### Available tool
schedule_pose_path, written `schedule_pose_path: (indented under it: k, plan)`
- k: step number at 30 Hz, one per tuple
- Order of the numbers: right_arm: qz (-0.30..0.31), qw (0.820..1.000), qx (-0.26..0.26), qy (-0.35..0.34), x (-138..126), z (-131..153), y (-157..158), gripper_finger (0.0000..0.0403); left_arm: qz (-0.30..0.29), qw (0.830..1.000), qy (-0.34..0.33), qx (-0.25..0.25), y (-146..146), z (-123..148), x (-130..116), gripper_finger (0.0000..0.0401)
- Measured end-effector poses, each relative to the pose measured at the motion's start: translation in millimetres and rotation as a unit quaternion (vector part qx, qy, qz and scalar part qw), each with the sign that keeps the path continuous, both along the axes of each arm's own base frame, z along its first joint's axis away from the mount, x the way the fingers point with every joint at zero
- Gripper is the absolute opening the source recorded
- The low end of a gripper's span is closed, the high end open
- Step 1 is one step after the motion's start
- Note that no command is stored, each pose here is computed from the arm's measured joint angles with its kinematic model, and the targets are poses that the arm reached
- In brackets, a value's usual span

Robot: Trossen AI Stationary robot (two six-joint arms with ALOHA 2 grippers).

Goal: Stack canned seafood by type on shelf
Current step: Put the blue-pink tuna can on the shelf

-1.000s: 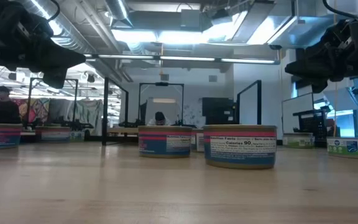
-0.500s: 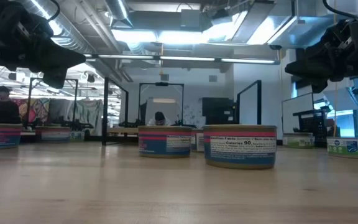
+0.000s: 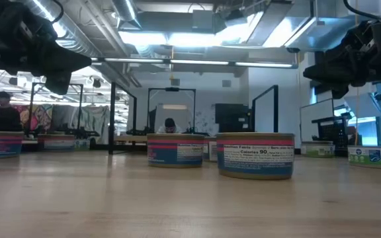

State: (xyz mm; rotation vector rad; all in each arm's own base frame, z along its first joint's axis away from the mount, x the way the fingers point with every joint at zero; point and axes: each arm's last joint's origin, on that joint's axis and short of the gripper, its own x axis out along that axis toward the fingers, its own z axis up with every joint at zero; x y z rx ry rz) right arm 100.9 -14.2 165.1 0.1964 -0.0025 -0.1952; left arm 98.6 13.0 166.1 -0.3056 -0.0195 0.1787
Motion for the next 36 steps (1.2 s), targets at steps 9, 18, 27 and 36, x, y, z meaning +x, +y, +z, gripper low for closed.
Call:
schedule_pose_path:
  k: [9, 18, 27, 36]
  plan:
    - [-0.030, 0.999, 0.025, -0.014, -0.3, 1.6, -1.7, 0.0046, 0.001, 0.998, -0.059, 0.019, 0.0, 11.8, -0.6, 0.0005]
    - [-0.036, 0.999, 0.027, -0.011, -0.4, 1.0, -2.0, 0.0046, 0.008, 0.993, -0.080, 0.085, 0.6, 24.4, 3.7, 0.0005]
    - [-0.036, 0.999, 0.010, -0.007, -0.4, 0.8, -2.0, 0.0046, -0.001, 0.996, -0.002, 0.092, 3.3, 49.6, 38.3, 0.0005]
    - [-0.035, 0.999, -0.015, 0.000, -0.4, 0.7, -2.0, 0.0046, -0.053, 0.985, 0.103, 0.127, -5.1, 71.7, 108.4, 0.0005]
